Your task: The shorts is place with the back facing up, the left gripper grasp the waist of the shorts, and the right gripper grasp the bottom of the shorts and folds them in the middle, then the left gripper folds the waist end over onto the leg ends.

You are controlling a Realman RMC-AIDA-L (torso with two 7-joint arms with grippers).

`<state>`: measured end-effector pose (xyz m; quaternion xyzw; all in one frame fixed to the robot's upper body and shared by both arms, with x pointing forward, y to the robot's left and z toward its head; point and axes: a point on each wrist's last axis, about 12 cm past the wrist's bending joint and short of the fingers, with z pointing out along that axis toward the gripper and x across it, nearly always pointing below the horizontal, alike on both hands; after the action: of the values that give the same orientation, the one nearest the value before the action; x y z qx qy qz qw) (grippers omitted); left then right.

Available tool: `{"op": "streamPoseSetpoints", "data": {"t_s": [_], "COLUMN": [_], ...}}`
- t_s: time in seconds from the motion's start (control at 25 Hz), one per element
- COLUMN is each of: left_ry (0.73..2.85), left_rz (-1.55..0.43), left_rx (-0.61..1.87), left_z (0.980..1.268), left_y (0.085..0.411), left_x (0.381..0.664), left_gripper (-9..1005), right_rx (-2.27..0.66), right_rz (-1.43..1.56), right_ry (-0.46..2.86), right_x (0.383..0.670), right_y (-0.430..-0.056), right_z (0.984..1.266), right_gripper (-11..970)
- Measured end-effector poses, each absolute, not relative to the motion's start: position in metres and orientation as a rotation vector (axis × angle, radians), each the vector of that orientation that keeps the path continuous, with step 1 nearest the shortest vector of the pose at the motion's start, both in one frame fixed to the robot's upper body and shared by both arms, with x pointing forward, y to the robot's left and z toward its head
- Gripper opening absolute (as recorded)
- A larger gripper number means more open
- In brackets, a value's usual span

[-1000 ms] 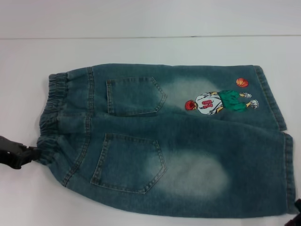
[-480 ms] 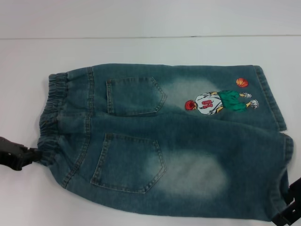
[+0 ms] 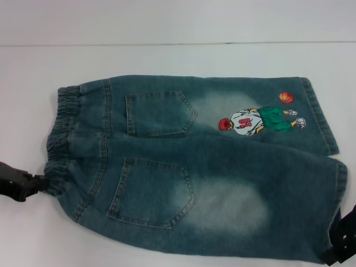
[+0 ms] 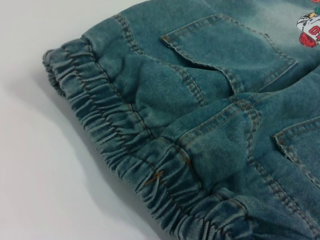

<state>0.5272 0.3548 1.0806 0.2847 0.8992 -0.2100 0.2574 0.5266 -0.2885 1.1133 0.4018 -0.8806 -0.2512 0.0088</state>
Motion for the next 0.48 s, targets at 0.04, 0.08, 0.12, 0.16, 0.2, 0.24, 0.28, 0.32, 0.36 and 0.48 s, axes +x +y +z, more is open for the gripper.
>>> {"op": "streamPoseSetpoints", "data": {"t_s": [0.04, 0.08, 0.12, 0.16, 0.2, 0.24, 0.28, 0.32, 0.36, 0.48], "left_ry": [2.439, 2.439, 2.438, 2.438, 2.438, 2.438, 2.437, 2.437, 2.437, 2.436], "left_rz": [-0.569, -0.569, -0.569, -0.568, -0.568, -0.567, -0.567, -0.565, -0.562, -0.556], "left_rx": [0.772, 0.773, 0.774, 0.774, 0.775, 0.775, 0.775, 0.775, 0.774, 0.772], "left_z": [1.0806, 1.0807, 1.0808, 1.0808, 1.0808, 1.0808, 1.0808, 1.0809, 1.0808, 1.0808], "left_y": [0.3548, 0.3547, 0.3546, 0.3546, 0.3546, 0.3546, 0.3546, 0.3547, 0.3549, 0.3552], "left_x": [0.5273, 0.5274, 0.5276, 0.5276, 0.5277, 0.5277, 0.5278, 0.5280, 0.5282, 0.5287], "left_gripper": [57, 57, 57, 57, 57, 57, 57, 57, 57, 58], "right_rx": [1.255, 1.256, 1.256, 1.258, 1.262, 1.267, 1.273, 1.278, 1.280, 1.277], "right_rz": [-0.787, -0.789, -0.792, -0.793, -0.793, -0.791, -0.789, -0.788, -0.788, -0.786], "right_ry": [-2.749, -2.747, -2.745, -2.744, -2.743, -2.741, -2.738, -2.736, -2.734, -2.737], "right_x": [0.5264, 0.5261, 0.5258, 0.5256, 0.5255, 0.5253, 0.5251, 0.5250, 0.5248, 0.5248], "right_y": [-0.2883, -0.2881, -0.2880, -0.2879, -0.2879, -0.2880, -0.2882, -0.2884, -0.2885, -0.2889], "right_z": [1.1132, 1.1131, 1.1130, 1.1129, 1.1127, 1.1124, 1.1123, 1.1121, 1.1120, 1.1121], "right_gripper": [785, 766, 746, 727, 690, 653, 616, 580, 543, 406]}}
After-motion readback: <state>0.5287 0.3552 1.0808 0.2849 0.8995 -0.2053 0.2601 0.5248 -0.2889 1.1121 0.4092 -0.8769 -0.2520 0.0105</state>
